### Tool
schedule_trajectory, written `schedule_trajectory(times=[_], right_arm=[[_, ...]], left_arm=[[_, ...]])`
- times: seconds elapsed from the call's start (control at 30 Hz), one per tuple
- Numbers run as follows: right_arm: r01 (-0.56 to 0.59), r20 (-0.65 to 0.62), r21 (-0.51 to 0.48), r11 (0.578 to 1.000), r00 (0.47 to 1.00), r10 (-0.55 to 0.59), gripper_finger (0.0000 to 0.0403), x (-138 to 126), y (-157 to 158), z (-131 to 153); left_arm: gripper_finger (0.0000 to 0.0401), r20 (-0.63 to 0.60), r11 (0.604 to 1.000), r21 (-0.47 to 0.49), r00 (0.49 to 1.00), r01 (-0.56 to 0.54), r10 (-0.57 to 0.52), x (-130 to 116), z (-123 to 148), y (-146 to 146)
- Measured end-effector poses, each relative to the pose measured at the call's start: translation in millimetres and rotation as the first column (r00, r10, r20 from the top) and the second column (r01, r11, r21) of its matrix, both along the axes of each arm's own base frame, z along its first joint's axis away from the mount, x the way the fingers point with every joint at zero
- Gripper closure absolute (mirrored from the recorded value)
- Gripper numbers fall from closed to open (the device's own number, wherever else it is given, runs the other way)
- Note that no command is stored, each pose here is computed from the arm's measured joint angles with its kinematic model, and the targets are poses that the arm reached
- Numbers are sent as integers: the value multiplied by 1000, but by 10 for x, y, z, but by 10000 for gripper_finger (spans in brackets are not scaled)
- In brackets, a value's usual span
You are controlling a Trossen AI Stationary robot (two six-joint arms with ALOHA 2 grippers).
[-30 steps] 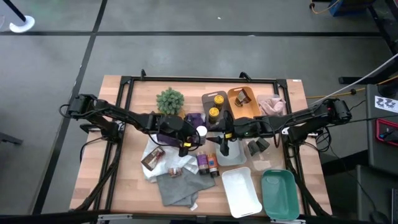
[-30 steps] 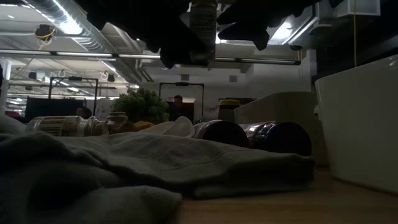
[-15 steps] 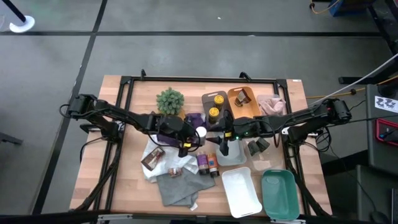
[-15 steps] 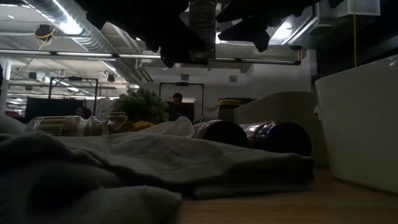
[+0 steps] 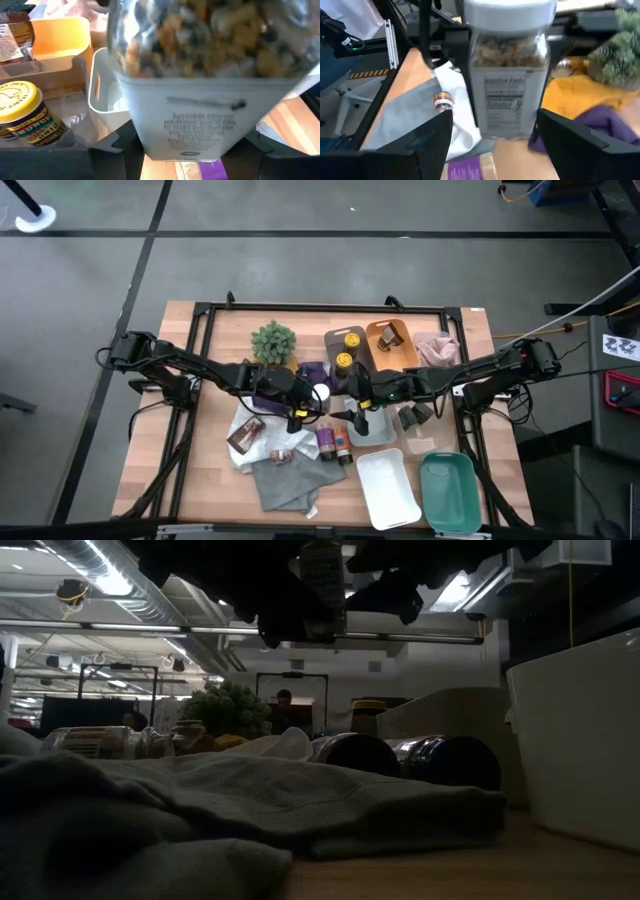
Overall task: Sort spices by type
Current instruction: Put the white seasoning bottle into the gray bin
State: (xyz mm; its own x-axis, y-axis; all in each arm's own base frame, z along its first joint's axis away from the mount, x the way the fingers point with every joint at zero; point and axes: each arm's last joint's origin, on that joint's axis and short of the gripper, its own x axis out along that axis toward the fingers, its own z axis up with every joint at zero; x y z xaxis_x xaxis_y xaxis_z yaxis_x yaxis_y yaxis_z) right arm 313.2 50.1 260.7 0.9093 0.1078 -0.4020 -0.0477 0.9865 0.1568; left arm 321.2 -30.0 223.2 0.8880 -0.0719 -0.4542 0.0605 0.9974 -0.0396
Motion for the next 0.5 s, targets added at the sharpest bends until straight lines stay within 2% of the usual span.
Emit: schedule_trajectory(times=[0.17, 0.3, 0.5], right_arm=[[12, 81, -87, 996, 997, -5, 113, 27, -9, 64], [39, 147, -87, 995, 989, -26, 113, 47, -12, 124], [52, 171, -85, 995, 985, -37, 113, 134, 0, 55]], left_arm=[[207, -2, 1000, 2, 1000, -2, 2, -1, -2, 3], [207, -2, 1000, 2, 1000, -2, 2, -1, -2, 3], [207, 1, 1000, 0, 1000, -2, 2, 1, 1, 2]])
